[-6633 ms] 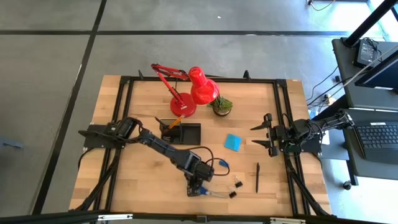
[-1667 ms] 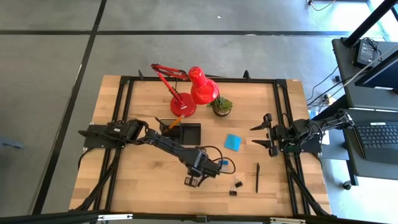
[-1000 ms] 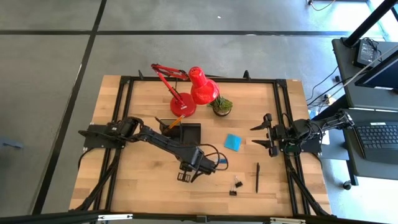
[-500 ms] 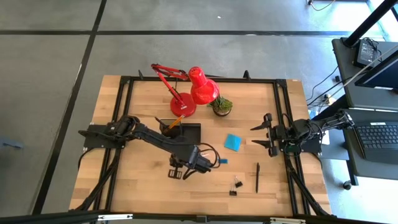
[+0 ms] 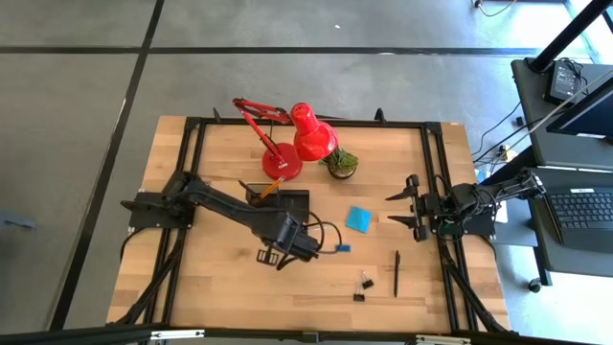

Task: Pick and place office supplies into organizer
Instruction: Put the blue scissors into the black desk organizer

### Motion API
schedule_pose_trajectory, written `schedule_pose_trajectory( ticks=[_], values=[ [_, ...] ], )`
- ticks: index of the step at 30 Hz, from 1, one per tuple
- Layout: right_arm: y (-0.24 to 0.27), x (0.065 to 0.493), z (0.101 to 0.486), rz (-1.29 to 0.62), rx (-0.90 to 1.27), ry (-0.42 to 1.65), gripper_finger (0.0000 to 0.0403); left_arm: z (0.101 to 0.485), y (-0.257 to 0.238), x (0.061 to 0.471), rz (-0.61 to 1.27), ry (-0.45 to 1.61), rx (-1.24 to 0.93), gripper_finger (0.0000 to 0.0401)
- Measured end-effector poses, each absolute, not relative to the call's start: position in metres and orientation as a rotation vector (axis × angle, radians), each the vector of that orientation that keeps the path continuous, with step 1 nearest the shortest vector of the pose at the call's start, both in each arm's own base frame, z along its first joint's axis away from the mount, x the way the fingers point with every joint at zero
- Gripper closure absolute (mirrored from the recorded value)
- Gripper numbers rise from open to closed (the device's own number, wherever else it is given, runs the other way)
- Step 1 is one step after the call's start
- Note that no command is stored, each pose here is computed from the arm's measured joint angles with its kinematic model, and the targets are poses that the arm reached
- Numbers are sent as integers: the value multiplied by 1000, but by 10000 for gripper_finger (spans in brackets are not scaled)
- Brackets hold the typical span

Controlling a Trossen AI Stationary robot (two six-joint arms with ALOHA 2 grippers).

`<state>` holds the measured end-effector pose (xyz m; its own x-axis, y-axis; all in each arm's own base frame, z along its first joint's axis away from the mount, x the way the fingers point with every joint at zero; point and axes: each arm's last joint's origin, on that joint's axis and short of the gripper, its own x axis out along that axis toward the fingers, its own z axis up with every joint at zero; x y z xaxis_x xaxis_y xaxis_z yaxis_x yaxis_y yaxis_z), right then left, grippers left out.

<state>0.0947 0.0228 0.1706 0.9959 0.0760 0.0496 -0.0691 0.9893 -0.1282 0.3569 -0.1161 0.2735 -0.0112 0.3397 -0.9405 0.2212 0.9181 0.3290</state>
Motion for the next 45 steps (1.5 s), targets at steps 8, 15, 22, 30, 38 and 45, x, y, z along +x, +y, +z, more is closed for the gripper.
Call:
schedule_pose_trajectory(
  ticks=[8,15,22,30,38,45],
  values=[
    [23,95,171,73,-127,-54,161,281,-107,347,88,1548,879,324],
    [23,95,171,73,-127,-55,161,281,-100,339,45,1567,1265,320],
    [23,95,171,73,-146,-55,161,286,-92,327,98,1567,1554,322],
    [23,95,171,72,-153,-55,161,294,-83,294,98,1568,1733,321],
    [23,95,171,72,-151,-55,161,288,-70,266,91,1622,1946,320],
    [23,95,171,72,-150,-55,161,281,-59,249,94,1653,1933,319]
  ],
)
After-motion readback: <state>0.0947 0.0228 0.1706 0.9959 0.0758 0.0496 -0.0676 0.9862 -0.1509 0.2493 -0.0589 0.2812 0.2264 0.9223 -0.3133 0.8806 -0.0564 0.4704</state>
